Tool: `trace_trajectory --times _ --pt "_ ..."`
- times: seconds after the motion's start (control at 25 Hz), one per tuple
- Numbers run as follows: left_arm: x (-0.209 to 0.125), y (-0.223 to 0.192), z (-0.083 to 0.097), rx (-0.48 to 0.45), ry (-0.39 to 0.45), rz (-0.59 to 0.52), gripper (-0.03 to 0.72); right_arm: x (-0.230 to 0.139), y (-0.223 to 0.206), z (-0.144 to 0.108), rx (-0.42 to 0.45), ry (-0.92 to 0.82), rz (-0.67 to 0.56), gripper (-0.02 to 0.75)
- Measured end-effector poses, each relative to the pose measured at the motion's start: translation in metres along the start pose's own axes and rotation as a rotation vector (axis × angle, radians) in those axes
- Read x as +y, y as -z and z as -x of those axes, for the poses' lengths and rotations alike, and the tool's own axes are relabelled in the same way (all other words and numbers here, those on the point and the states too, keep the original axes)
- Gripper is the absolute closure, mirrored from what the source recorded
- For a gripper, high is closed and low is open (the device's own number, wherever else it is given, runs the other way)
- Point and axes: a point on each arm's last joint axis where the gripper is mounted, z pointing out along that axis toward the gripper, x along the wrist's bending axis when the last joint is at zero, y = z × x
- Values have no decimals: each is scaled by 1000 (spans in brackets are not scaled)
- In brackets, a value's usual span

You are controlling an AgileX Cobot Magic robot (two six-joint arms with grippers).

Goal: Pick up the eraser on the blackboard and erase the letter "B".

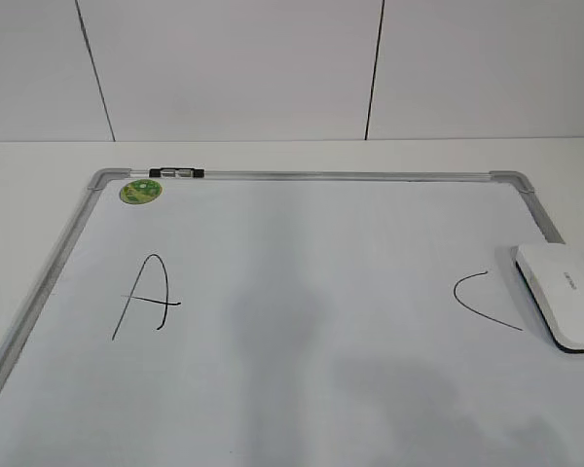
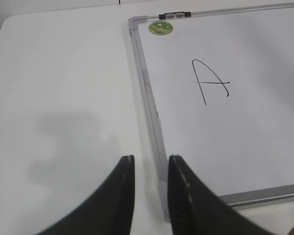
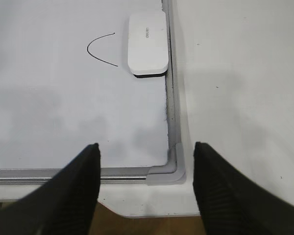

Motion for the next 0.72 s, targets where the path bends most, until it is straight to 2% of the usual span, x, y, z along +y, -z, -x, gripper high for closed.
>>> trace_trajectory --times 0.2,0.4,0.72 --pt "0 -1 0 -3 1 -2 494 0 0 0 2 -1 0 272" --pt "0 -1 0 -4 2 -2 490 0 -1 5 -58 36 -4 272" --pt "0 -1 0 -4 2 -2 489 3 -12 7 -69 68 61 273"
